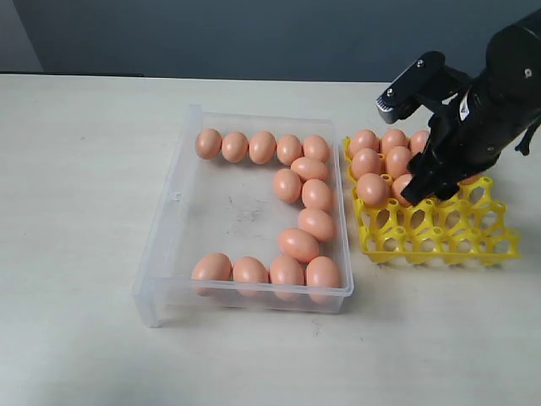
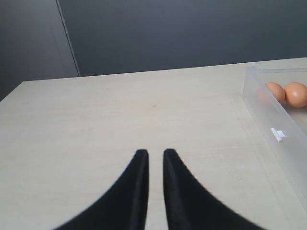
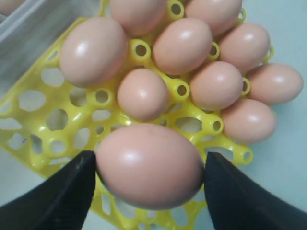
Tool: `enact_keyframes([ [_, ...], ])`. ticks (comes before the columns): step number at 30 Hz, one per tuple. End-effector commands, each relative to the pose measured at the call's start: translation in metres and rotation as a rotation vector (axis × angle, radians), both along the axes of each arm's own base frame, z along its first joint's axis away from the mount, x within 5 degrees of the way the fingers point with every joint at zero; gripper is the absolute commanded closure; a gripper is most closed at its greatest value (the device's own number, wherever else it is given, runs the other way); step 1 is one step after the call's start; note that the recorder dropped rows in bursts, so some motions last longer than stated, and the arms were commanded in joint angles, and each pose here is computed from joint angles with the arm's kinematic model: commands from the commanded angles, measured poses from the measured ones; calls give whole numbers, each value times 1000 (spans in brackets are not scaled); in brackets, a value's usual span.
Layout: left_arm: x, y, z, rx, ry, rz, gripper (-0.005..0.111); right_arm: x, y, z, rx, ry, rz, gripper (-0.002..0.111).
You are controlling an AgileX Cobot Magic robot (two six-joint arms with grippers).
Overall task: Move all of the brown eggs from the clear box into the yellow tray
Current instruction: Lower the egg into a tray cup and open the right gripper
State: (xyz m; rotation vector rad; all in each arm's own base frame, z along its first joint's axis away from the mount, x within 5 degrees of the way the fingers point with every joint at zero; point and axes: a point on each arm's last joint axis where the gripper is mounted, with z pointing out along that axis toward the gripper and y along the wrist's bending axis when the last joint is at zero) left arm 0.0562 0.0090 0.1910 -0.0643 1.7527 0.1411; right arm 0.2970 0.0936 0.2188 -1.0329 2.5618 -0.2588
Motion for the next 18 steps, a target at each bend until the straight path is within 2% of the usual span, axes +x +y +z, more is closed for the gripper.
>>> enact_keyframes([
  [1, 0, 0, -1, -2, -6, -3, 95, -1, -6, -7, -39, -39, 25, 109],
  [6, 0, 0, -1, -2, -6, -3, 95, 2, -14, -7, -109, -93, -28, 109],
  [11, 0, 0, -1, -2, -6, -3, 95, 4, -13, -7, -105, -111, -16, 109],
  [18, 0, 0, -1, -2, -6, -3, 95, 10, -11, -26, -140, -65, 4, 109],
])
